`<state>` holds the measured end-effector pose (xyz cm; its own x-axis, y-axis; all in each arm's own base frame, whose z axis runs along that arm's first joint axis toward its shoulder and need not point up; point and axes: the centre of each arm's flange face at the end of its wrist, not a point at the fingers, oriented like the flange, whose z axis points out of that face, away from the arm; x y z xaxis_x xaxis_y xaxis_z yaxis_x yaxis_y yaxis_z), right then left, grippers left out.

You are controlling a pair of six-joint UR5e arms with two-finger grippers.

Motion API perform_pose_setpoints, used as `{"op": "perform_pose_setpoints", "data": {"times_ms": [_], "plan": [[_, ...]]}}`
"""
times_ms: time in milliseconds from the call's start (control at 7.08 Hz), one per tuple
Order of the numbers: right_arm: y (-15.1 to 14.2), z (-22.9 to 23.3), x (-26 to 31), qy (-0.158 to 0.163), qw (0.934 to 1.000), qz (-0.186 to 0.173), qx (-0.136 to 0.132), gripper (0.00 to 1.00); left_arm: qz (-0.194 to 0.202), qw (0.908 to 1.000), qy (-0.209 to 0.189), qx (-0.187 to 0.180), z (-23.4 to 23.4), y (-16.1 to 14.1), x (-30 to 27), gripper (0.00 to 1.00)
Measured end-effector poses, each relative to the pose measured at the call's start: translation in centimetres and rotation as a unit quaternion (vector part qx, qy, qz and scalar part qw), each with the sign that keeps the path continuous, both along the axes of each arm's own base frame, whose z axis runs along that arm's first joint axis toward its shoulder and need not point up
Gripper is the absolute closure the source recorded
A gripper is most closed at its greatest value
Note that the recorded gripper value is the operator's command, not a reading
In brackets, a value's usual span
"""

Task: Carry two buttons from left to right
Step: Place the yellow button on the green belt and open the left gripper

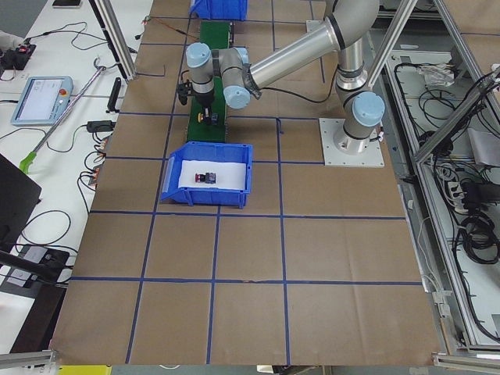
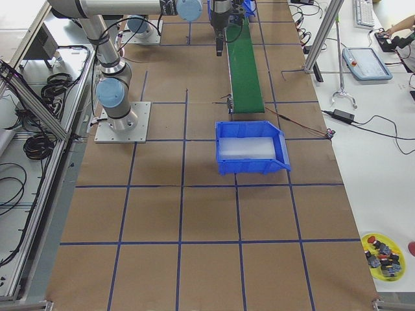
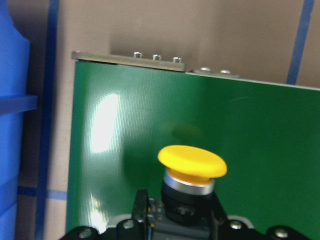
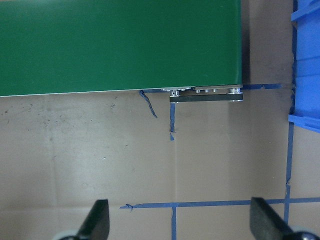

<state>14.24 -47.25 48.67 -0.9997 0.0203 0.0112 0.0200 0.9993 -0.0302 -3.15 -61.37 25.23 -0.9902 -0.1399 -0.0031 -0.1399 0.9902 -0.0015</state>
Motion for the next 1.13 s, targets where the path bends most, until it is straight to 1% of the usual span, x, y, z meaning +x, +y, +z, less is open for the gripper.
{"op": "perform_pose_setpoints", "data": {"times_ms": [141, 424, 706, 847, 1130], "plan": [[-0.1, 0.0, 0.0, 0.000, 1.0000, 0.000, 0.000, 0.00, 0.001, 1.0000, 0.000, -0.003, -0.3, -0.2, -0.1, 0.00], [-0.1, 0.0, 0.0, 0.000, 1.0000, 0.000, -0.001, 0.00, 0.003, 0.9999, -0.003, -0.016, 0.4, -0.6, -0.1, 0.00], [-0.2, 0.2, 0.0, 0.001, 1.0000, 0.000, -0.003, 0.00, 0.002, 0.9992, -0.008, -0.039, 3.5, -0.8, 0.0, 0.00], [-0.3, 0.3, 0.0, 0.001, 1.0000, 0.000, -0.005, 0.00, 0.001, 0.9990, -0.008, -0.044, 6.3, -0.3, 0.0, 0.00], [-0.3, 0.4, -0.2, 0.001, 1.0000, -0.002, -0.006, 0.00, 0.001, 0.9995, -0.005, -0.030, 12.8, 1.2, 0.3, 0.00]]}}
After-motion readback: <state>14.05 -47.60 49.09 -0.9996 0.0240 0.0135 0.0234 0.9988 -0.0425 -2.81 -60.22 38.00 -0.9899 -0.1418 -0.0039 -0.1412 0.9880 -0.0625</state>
